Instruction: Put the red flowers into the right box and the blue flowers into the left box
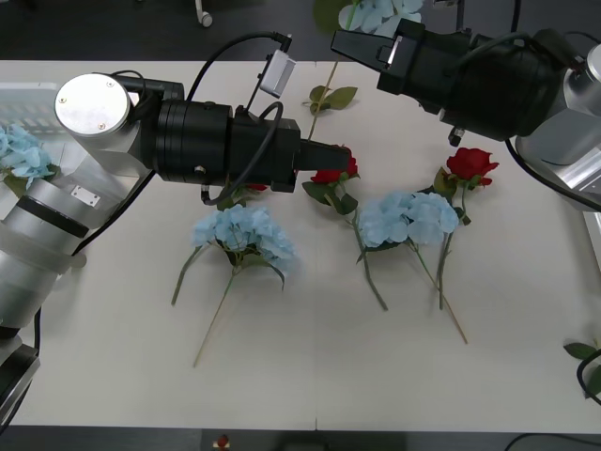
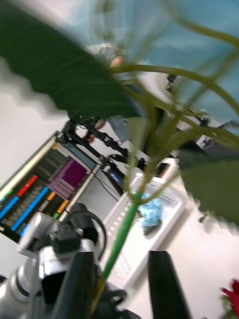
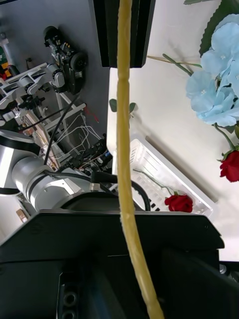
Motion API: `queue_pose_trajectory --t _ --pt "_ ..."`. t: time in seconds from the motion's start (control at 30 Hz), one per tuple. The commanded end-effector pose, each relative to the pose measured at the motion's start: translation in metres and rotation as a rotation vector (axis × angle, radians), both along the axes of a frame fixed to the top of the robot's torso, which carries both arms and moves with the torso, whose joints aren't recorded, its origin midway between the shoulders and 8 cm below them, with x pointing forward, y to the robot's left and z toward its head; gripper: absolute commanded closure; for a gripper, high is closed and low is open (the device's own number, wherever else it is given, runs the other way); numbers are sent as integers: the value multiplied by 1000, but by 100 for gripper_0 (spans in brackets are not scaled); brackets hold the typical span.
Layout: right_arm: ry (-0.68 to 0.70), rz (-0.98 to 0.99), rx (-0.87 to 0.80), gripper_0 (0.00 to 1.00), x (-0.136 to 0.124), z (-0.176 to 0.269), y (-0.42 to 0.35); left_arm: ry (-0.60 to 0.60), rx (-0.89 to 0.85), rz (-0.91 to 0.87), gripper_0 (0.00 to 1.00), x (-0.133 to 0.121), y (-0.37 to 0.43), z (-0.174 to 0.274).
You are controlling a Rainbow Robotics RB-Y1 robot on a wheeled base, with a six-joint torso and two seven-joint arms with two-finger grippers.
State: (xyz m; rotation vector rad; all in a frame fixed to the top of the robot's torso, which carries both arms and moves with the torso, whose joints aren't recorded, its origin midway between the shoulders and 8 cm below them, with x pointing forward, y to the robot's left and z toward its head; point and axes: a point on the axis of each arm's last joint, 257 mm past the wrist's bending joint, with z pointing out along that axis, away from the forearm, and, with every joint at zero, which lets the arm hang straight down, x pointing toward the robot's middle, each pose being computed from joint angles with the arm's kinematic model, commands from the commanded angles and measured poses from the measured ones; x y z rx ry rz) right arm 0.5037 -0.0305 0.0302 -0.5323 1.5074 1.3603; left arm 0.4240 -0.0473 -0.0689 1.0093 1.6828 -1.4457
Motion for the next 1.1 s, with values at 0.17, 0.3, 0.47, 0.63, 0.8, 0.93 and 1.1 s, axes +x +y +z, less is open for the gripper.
queue_pose_trajectory --t 0.17,0.3,0.47,0.63,0.8,0.93,1.1 --pt "-106 -15 -66 5 1 26 -8 -18 -31 14 100 4 8 26" --pt "-124 -30 -81 0 4 26 -14 -31 -11 25 100 7 27 26" --pt "-138 -37 -93 0 5 28 -18 -90 57 67 100 16 69 28" --pt "-123 -5 -122 0 -3 26 -25 -111 114 106 100 18 120 32" --pt "36 8 -167 0 -6 11 -43 -122 201 189 100 23 188 30" --pt "176 -25 -270 0 -3 -7 -66 -118 297 280 100 26 246 27" --pt "387 -109 -448 0 0 -46 -100 -90 461 428 100 25 329 17"
